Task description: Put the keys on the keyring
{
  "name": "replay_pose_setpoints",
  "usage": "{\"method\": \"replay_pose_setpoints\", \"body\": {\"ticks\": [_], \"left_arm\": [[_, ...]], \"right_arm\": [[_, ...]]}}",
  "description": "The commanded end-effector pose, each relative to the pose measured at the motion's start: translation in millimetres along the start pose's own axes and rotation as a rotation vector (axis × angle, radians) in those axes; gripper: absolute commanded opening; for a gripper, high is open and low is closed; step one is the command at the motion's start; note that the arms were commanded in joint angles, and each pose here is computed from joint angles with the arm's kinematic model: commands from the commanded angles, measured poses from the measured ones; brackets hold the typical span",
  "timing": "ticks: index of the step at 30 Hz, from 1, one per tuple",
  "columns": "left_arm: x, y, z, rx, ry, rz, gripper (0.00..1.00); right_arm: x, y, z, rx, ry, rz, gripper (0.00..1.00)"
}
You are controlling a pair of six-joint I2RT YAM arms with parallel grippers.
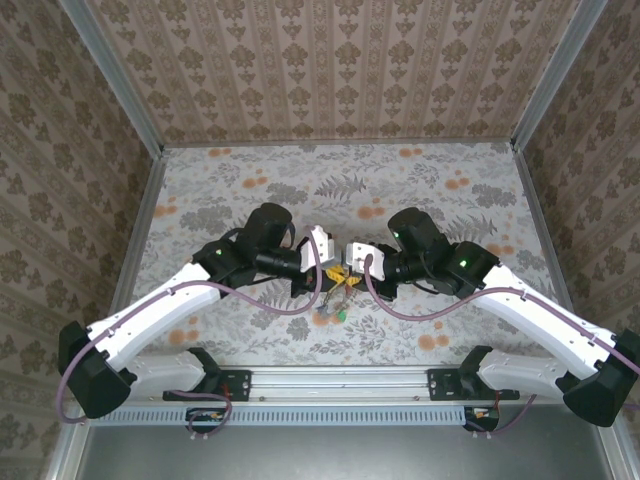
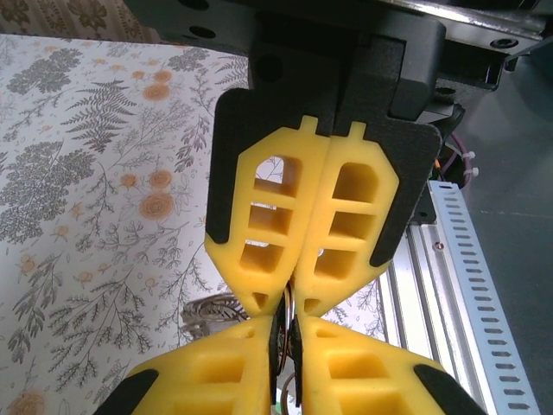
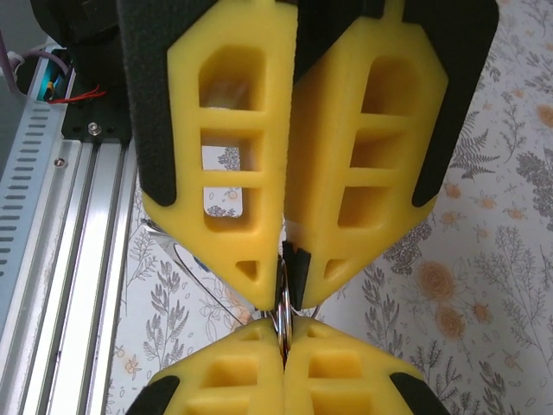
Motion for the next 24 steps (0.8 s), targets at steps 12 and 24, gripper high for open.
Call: {"method": "replay_pose_setpoints", "body": {"ticks": [12,24], "left_arm": [[2,2,7,0.032,-0.033,-0.007,0.0],[-23,13,12,-0.021,-0.259,0.051,0.0]], "right_arm": [[-3,0,18,-0.01,-0.116,0.003,0.0],[-18,-3,-4,0.118,-0.206,-0.029,0.28]]}}
Point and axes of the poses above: each hand's point on the last joint's axis, 136 mm out from that joint toward the fingers, its own x axis out along the fingers, its own y axis along the line the jaws close on, z = x × y, the point moved 8 cm from there along -x, back along the fingers, and after that the axes turned 15 degrees about x, right-handed, at the moved point
